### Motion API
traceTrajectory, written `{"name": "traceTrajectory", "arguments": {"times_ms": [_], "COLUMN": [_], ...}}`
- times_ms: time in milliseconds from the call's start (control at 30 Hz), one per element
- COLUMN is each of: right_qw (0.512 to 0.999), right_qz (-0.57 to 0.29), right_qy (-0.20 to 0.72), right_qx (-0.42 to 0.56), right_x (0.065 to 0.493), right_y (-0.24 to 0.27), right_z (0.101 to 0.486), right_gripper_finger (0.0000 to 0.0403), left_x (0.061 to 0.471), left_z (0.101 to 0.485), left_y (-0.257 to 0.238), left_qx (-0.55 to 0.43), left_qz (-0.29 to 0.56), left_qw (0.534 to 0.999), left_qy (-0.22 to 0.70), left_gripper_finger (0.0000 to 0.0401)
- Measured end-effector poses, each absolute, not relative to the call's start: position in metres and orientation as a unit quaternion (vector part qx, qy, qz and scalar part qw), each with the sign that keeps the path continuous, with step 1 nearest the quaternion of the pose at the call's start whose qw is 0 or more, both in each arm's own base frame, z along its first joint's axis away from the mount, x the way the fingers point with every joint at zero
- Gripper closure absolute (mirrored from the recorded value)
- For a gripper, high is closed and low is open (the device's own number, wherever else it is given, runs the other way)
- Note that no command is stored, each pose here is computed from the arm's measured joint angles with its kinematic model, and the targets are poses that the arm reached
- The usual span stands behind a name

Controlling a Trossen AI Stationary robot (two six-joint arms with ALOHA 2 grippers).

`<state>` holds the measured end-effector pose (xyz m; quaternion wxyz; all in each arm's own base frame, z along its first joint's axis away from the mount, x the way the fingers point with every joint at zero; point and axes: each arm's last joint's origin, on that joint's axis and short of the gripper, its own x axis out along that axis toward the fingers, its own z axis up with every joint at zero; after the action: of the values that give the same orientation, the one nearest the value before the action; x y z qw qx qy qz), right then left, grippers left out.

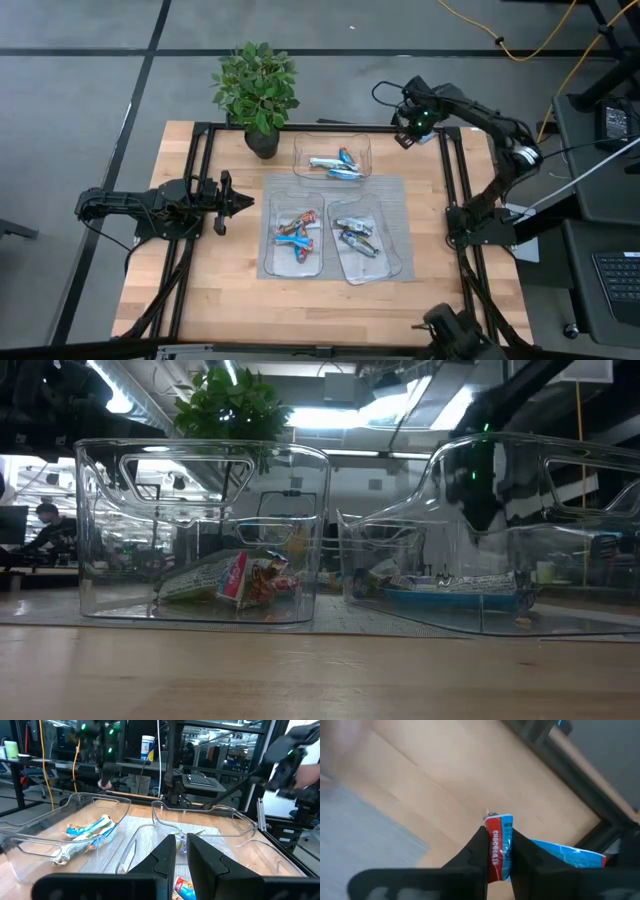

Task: Pick and place Granola Bars by type
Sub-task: Put the red granola bar into the bottom left transparent bin

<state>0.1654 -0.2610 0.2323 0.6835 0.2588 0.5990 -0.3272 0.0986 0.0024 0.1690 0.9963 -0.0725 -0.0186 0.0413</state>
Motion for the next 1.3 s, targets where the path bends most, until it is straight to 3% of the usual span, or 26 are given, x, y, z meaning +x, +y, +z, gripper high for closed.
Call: {"name": "traceTrajectory", "arguments": {"times_ms": [200, 500, 1000, 1300], "right_qw": [0.743, 0.832, 0.913, 0.960], "right_qz": [-0.346, -0.308, -0.227, -0.163], "right_qy": [0.526, 0.421, 0.278, 0.169], "right_qx": [0.229, 0.190, 0.196, 0.151], "right_x": [0.166, 0.159, 0.157, 0.177], "right_y": [-0.224, -0.165, -0.083, -0.048], "right_z": [0.286, 0.344, 0.391, 0.413], "right_gripper_finger": [0.0338, 0.0350, 0.0346, 0.0360], "left_x": [0.099, 0.099, 0.098, 0.096], "left_z": [0.169, 0.169, 0.175, 0.187], "left_y": [0.002, 0.002, 0.003, 0.003], "left_qx": [-0.073, -0.073, -0.083, -0.210], "left_qz": [0.041, 0.041, 0.056, 0.033], "left_qw": [0.996, 0.996, 0.994, 0.970], "left_qy": [-0.019, -0.019, -0.051, -0.118], "left_gripper_finger": [0.0361, 0.0360, 0.0361, 0.0361]}}
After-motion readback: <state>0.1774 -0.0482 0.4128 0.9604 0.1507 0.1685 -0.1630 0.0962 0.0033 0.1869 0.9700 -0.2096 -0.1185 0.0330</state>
